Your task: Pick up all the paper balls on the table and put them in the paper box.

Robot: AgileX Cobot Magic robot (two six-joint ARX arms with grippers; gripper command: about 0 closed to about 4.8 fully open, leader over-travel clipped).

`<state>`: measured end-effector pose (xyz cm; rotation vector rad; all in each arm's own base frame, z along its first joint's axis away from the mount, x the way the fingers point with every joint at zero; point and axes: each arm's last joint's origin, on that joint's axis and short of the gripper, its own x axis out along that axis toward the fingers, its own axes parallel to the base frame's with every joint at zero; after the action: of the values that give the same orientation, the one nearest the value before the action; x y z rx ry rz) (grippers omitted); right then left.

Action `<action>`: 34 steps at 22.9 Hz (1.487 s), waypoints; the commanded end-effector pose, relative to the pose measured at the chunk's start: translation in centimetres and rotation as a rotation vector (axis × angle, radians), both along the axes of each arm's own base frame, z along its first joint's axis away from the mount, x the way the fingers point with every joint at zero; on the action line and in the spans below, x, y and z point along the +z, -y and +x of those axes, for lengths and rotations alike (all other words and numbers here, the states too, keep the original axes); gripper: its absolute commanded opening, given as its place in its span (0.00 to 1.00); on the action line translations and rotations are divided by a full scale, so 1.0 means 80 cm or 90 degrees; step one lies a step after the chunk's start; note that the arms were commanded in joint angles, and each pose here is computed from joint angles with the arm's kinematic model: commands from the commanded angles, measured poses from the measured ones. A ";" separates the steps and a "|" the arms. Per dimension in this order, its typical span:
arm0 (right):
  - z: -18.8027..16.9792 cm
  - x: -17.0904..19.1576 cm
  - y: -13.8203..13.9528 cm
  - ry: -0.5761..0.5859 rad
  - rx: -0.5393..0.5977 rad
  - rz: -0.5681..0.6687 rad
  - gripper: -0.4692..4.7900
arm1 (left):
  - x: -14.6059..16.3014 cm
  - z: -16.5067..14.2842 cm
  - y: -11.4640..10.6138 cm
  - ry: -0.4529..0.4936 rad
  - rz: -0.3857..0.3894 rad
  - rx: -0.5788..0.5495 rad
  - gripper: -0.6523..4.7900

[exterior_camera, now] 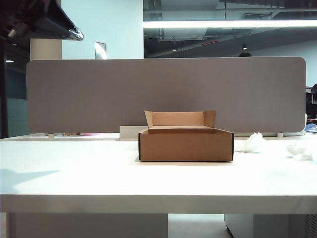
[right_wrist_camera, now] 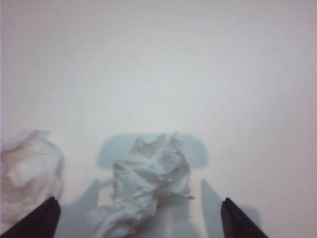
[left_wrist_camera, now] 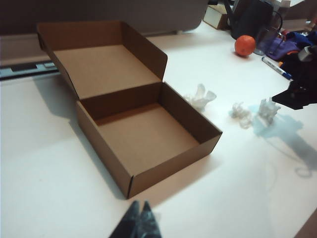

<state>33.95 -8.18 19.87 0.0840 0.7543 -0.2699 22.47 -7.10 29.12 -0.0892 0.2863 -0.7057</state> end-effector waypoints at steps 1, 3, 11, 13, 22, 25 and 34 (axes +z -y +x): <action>0.011 -0.014 0.006 -0.001 -0.006 -0.002 0.94 | 0.000 0.003 0.000 0.001 0.003 0.003 0.11; 0.017 -0.024 0.007 -0.003 -0.006 -0.001 0.93 | 0.000 0.003 0.000 0.002 0.005 0.012 0.11; 0.028 -0.057 0.009 -0.020 -0.005 0.003 0.81 | 0.000 0.004 -0.001 0.002 0.008 0.024 0.11; 0.029 -0.062 0.009 -0.027 -0.005 0.005 0.70 | 0.000 0.004 -0.001 0.002 0.008 0.024 0.11; 0.033 -0.051 -0.004 0.007 0.062 0.054 0.26 | 0.000 0.004 -0.001 0.002 0.009 0.024 0.11; 0.040 -0.032 -0.032 0.067 0.151 0.104 0.25 | 0.000 0.004 -0.001 0.002 0.010 0.028 0.11; 0.065 0.031 -0.190 0.208 0.390 0.124 0.24 | 0.000 0.004 -0.001 0.002 0.010 0.028 0.11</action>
<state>39.01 6.19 21.31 0.0883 0.4933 0.4058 22.74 -7.01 28.78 -0.0854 0.3067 -0.6577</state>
